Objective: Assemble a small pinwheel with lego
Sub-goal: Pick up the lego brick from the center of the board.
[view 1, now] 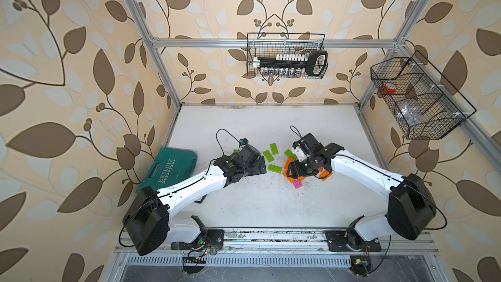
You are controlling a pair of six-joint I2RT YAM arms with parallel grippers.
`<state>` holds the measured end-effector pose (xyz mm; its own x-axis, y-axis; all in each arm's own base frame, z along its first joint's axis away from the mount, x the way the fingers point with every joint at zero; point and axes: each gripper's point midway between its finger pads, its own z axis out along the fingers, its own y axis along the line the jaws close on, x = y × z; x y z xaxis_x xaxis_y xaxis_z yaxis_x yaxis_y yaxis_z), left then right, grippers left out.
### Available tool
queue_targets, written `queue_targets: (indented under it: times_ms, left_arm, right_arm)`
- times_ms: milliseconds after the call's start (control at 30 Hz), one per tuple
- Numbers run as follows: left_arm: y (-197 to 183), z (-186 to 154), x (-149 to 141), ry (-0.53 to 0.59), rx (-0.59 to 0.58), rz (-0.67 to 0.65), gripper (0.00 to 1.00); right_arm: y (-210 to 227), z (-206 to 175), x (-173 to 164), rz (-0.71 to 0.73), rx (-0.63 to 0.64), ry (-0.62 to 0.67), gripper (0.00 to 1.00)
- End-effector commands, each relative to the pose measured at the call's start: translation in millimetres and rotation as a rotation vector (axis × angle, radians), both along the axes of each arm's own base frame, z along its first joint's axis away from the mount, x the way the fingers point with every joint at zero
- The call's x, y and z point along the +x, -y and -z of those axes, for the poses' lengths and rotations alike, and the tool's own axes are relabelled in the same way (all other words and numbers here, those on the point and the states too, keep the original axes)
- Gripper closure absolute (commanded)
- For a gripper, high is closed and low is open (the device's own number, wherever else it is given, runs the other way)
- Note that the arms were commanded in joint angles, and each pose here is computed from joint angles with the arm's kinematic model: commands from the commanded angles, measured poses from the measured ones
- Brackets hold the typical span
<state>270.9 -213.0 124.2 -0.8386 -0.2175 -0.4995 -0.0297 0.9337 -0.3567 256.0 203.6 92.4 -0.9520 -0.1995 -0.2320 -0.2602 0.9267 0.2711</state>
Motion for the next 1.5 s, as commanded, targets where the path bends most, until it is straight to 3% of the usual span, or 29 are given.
queue_targets:
  times_ms: [0, 200, 700, 1167, 1467]
  left_arm:
    - [2.4, -10.3, 2.7, 0.027, -0.066, -0.025, 0.01]
    - [-18.5, -5.8, 18.0, -0.01, -0.161, -0.09, 0.01]
    - [-37.2, 5.4, 22.0, -0.043, -0.14, -0.131, 0.01]
    - [-43.7, 8.3, 18.5, -0.051, -0.133, -0.133, 0.01]
    - [-49.0, 7.8, 14.2, -0.051, -0.127, -0.145, 0.01]
  right_arm:
    - [-13.5, -2.0, -4.7, -0.078, 0.001, -0.034, 0.37]
    - [-13.3, 14.7, 4.1, -0.103, -0.082, -0.08, 0.51]
    - [-10.0, 47.1, 26.6, -0.135, -0.23, -0.111, 0.54]
    - [-11.8, 72.2, 34.4, -0.154, -0.275, -0.147, 0.56]
    - [-6.5, 83.4, 30.0, -0.18, -0.374, -0.147, 0.66]
